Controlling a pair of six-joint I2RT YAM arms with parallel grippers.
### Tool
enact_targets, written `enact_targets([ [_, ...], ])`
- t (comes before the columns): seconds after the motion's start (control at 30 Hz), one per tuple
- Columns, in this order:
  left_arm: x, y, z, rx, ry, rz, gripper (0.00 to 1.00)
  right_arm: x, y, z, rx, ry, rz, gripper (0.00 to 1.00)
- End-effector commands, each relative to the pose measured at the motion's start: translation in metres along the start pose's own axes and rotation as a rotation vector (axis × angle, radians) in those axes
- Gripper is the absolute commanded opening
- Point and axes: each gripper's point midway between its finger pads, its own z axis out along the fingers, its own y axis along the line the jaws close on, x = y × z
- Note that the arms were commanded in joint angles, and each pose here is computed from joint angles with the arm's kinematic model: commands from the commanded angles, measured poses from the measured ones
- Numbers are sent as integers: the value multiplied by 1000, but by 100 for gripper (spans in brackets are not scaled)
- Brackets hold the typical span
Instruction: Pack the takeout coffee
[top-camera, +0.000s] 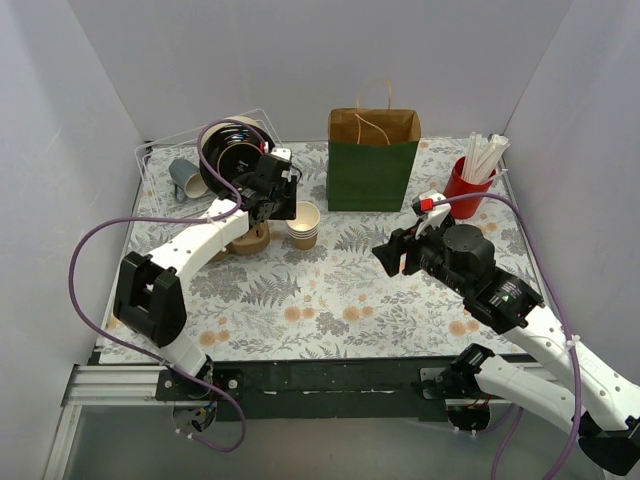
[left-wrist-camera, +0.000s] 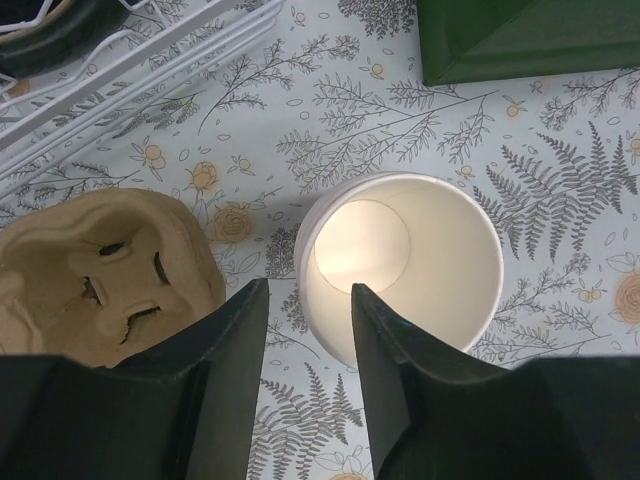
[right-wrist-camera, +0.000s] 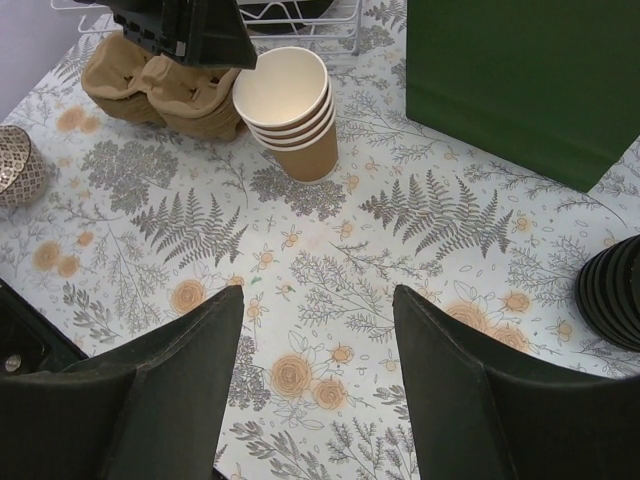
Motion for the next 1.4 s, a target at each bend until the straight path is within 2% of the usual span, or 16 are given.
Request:
enact_targets([
  [0.0, -2, 3, 4, -25, 11, 14, 38, -9, 7, 3, -33, -38, -8, 69],
  [0.13, -4, 0, 9, -21, 14, 16, 34, -9, 7, 3, -34, -39, -8, 69],
  [0.27, -11, -4, 9, -8, 0, 15, 19, -7, 6, 4, -31, -34, -8, 69],
  [0.47, -19, -5, 11, -18, 0, 21, 22, -7, 5, 6, -26, -28, -13, 69],
  [0.53, -18, -6, 14, -18, 9, 26, 13, -7, 5, 7, -25, -30, -14, 70],
  [0.63, -15, -7, 15, -7, 21, 33, 6, -4, 6, 11, -29, -20, -16, 70],
  [0.7, -14, -5, 16, -24, 24, 30, 9, -2, 7, 13, -36, -10, -14, 69],
  [0.73, -14, -3, 16, -35, 27, 27, 19, -3, 7, 14, -39, -13, -13, 70],
  [0.87, -11, 0, 17, -49, 33, 30, 32, -4, 9, 14, -46, -18, -12, 70],
  [0.93, -10, 0, 19, -51, 37, 35, 32, -5, 9, 14, -47, -22, -10, 69],
  [1.03, -10, -2, 18, -38, 40, 38, 40, -4, 10, 15, -50, -20, -11, 70],
  [1.23, -38, -16, -8, 45, -34, 17, 41, -3, 9, 16, -49, -17, -12, 70],
  [1.37, -47, -10, -16, 15, -69, 8, 41, -2, 12, 18, -61, -16, -9, 70],
])
